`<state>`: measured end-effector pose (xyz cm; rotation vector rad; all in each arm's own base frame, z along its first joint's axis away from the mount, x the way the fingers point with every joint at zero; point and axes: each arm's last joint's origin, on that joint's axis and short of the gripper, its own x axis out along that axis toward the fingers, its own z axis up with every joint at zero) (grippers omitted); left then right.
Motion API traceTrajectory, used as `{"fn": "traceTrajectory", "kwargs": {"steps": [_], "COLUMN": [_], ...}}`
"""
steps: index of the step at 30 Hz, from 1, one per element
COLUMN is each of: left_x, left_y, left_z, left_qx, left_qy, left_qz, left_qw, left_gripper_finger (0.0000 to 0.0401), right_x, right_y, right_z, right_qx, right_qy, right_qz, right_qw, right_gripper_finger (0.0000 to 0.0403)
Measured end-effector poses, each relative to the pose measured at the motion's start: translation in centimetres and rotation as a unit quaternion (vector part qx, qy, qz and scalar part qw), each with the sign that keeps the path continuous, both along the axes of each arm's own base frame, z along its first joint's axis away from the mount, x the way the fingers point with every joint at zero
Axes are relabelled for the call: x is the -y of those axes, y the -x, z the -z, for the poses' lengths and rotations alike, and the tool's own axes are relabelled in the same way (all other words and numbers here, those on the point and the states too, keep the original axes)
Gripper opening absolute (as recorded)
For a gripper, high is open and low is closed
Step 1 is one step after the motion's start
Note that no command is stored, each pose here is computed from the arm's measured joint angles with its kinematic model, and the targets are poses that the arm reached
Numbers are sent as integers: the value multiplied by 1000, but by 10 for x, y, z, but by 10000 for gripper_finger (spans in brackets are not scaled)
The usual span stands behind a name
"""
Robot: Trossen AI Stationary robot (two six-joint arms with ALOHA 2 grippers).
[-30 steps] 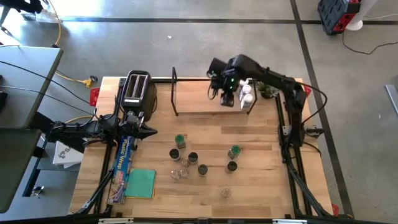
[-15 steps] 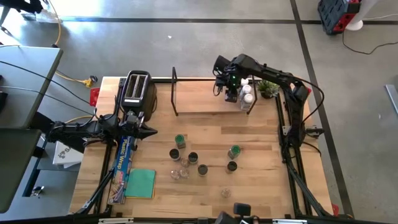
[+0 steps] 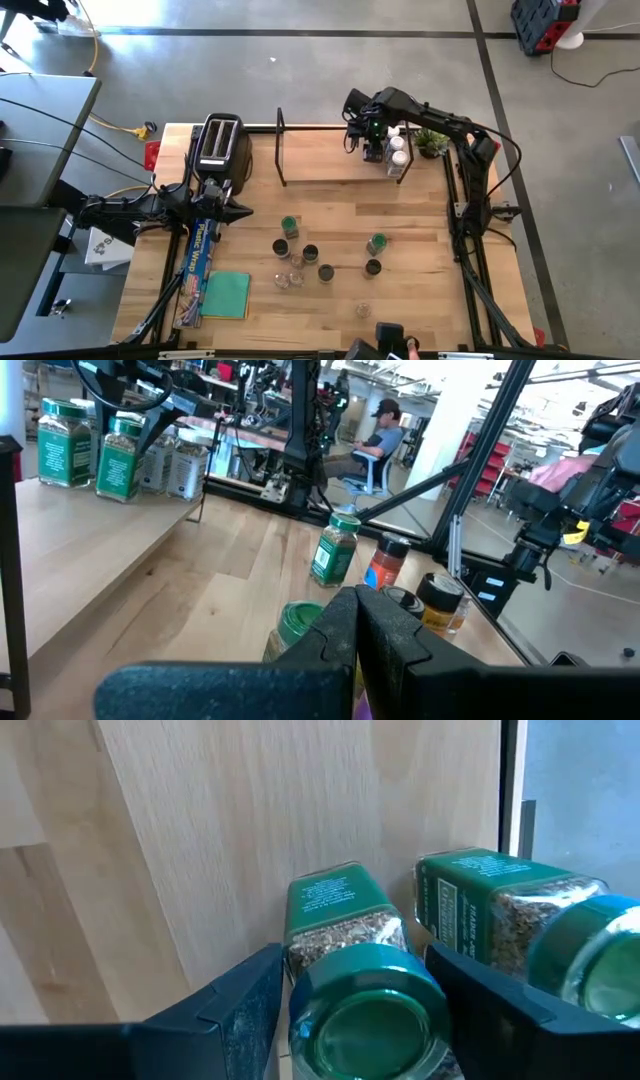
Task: Shelf spices
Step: Put the green seasoning bottle on the shelf and align it with the other green seasoning bottle
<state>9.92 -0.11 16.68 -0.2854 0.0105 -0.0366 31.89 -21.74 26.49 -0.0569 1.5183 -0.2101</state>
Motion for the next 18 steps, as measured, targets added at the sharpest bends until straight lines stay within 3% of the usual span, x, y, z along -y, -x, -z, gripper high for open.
{"fn": "traceTrajectory", "kwargs": {"steps": [10, 18], "left_x": [0, 0], "left_y": [0, 0], "left_z": [0, 0], "left_qx": [0, 0], "left_qy": [0, 0], "left_qz": [0, 0], "left_qw": [1000, 1000], "left_gripper_finger": [0, 0], "right_x": [2, 2], "right_y": [1, 1], "right_z": [0, 0], "right_qx": [-21, -15], "right_qy": [30, 34], "right_qz": [7, 50], "right_qw": [999, 998], "right_gripper_finger": [242, 243]}}
